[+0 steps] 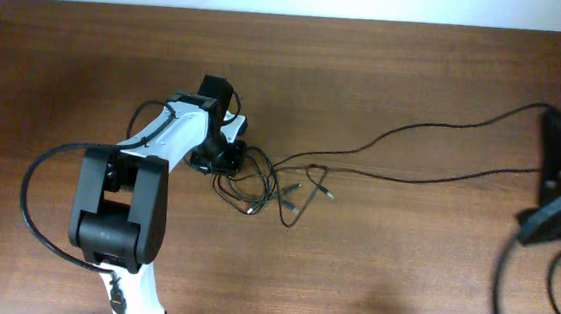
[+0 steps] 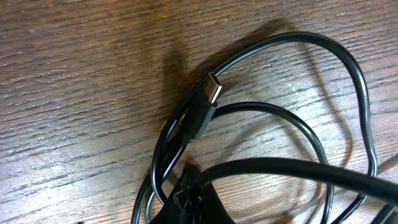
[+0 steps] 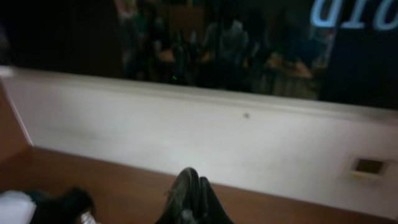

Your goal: Untangle cables

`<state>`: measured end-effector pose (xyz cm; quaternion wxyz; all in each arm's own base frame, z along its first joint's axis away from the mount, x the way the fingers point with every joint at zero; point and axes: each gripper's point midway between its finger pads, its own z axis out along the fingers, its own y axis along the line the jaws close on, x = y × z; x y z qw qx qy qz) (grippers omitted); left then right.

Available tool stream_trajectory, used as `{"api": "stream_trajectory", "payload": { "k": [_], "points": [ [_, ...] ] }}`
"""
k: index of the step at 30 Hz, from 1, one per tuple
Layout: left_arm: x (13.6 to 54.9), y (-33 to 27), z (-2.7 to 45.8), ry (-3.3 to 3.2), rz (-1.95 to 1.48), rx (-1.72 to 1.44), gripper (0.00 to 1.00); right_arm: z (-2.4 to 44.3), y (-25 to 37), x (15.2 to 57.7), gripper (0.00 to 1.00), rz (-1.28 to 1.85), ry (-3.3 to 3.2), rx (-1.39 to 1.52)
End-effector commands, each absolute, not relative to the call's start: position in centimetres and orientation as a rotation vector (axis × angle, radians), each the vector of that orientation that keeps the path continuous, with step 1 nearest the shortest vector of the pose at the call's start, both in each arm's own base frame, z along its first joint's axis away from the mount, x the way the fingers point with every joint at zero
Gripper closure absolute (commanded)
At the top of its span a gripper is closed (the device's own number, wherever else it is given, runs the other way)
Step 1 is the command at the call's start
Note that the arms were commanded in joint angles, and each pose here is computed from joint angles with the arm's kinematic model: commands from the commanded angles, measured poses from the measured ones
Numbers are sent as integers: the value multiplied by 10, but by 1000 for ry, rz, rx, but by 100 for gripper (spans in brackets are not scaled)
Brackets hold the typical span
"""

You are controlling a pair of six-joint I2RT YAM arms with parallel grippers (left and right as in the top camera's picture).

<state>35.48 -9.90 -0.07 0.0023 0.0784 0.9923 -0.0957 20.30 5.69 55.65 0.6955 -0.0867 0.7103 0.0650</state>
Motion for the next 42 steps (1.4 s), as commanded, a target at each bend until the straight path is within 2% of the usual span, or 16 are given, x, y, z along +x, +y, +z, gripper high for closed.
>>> {"api": "stream_trajectory", "payload": {
  "k": [1, 8, 11, 17, 22, 28, 32, 35, 37, 42],
  "points": [
    [352, -94, -8, 3139, -271, 214, 98, 583, 29, 199, 96, 18, 1544, -102],
    [355, -94, -8, 3128, -272, 215, 97, 645, 8, 191, 96, -101, 1406, -44],
    [356, -94, -8, 3124, -272, 215, 96, 657, -14, 193, 96, -215, 1371, 68],
    [356, -94, -8, 3124, -272, 216, 95, 719, -43, 179, 96, -421, 1148, 204],
    [356, -94, -8, 3122, -272, 216, 93, 731, -36, 192, 96, -589, 1128, 124],
    [357, -94, -8, 3121, -271, 216, 92, 718, -40, 217, 96, -761, 1216, 155],
    [357, -94, -8, 3121, -271, 216, 92, 729, -88, 204, 96, -940, 1146, 355],
    [357, -94, -8, 3121, -271, 216, 91, 725, -114, 210, 96, -930, 1097, 495],
    [357, -94, -8, 3121, -271, 216, 91, 714, -113, 234, 96, -905, 1141, 455],
    [357, -94, -8, 3121, -271, 216, 91, 626, -95, 319, 96, -846, 1503, 270]
  ]
}}
